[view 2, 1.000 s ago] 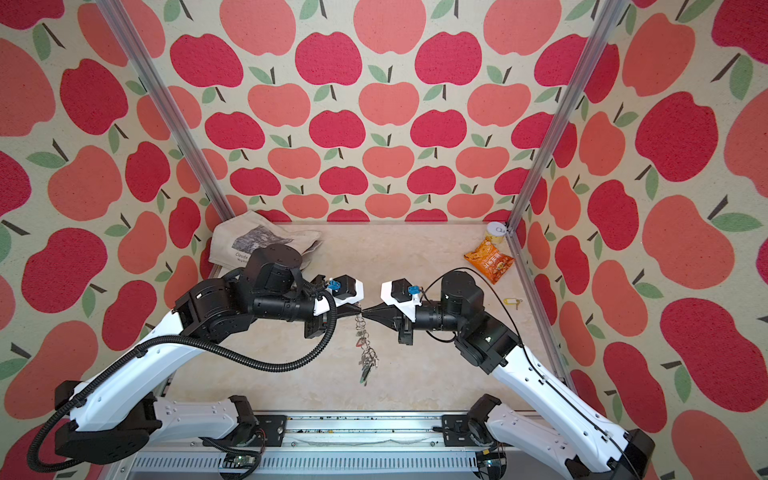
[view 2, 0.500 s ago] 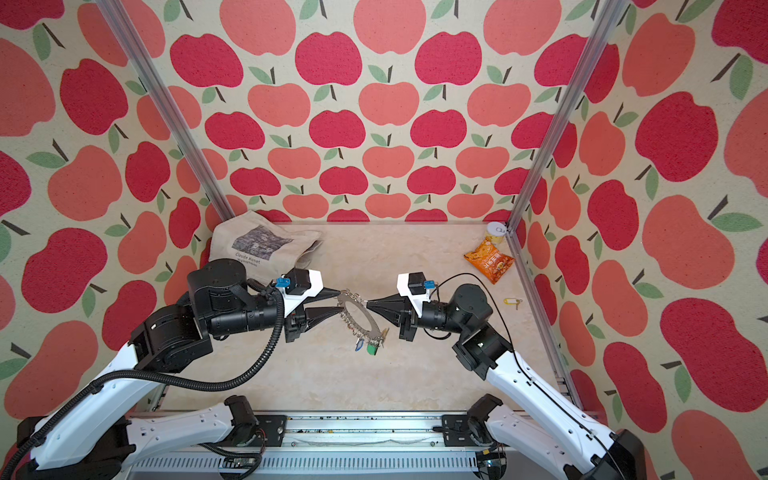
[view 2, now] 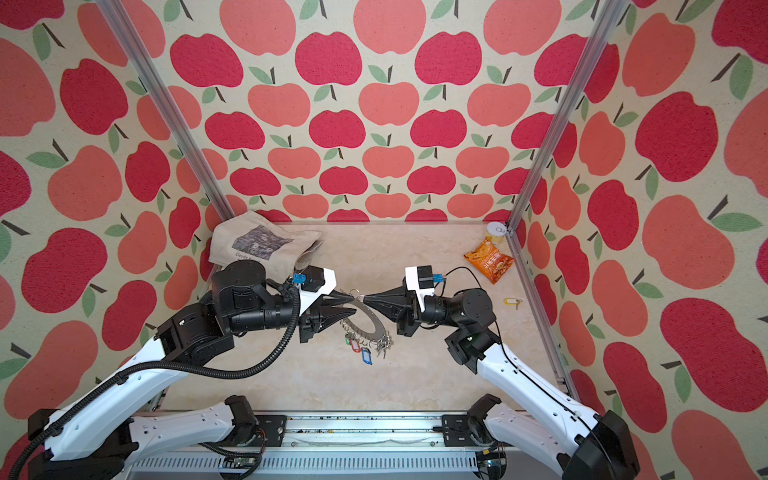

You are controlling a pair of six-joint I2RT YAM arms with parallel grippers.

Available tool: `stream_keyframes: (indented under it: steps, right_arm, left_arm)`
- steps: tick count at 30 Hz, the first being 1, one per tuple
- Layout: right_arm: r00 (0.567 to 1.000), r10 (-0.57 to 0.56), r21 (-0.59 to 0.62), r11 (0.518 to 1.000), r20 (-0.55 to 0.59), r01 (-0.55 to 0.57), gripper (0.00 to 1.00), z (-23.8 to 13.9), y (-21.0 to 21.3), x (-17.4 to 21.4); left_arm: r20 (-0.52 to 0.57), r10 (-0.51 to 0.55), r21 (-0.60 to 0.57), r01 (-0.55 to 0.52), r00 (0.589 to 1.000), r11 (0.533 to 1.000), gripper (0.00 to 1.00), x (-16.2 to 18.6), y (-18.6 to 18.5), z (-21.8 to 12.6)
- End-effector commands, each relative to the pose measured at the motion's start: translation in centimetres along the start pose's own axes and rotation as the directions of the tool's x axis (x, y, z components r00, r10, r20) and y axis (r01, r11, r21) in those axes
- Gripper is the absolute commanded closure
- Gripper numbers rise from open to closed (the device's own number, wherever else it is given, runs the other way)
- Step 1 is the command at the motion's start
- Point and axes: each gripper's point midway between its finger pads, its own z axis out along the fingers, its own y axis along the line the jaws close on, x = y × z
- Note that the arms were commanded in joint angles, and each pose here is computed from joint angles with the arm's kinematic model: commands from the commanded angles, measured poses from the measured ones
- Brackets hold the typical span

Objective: Put the keys on the keyring

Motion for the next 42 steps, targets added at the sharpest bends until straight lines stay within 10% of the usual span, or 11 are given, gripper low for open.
stream_keyframes:
  steps: [1, 30, 42]
  right_arm:
    - [0.997, -0.031, -0.055, 0.998, 0.063, 0.035, 1.00, -0.2, 1.2, -1.6]
    - [0.993, -0.030, -0.105, 0.994, 0.114, 0.042, 1.00, 0.1, 1.7, -2.6]
    - [0.995, -0.024, -0.082, 0.996, 0.096, 0.032, 1.00, 0.9, 1.2, -2.4]
  left_arm:
    - [0.054, -0.011, 0.012, 0.010, 0.998, 1.000, 0.72, -1.0, 0.0, -0.1]
    - [0.189, -0.141, 0.142, 0.115, 0.972, 0.983, 0.82, -3.1, 0.3, -2.0]
    - [0.156, -0.106, 0.148, 0.082, 0.982, 0.986, 0.60, -2.4, -0.5, -1.1]
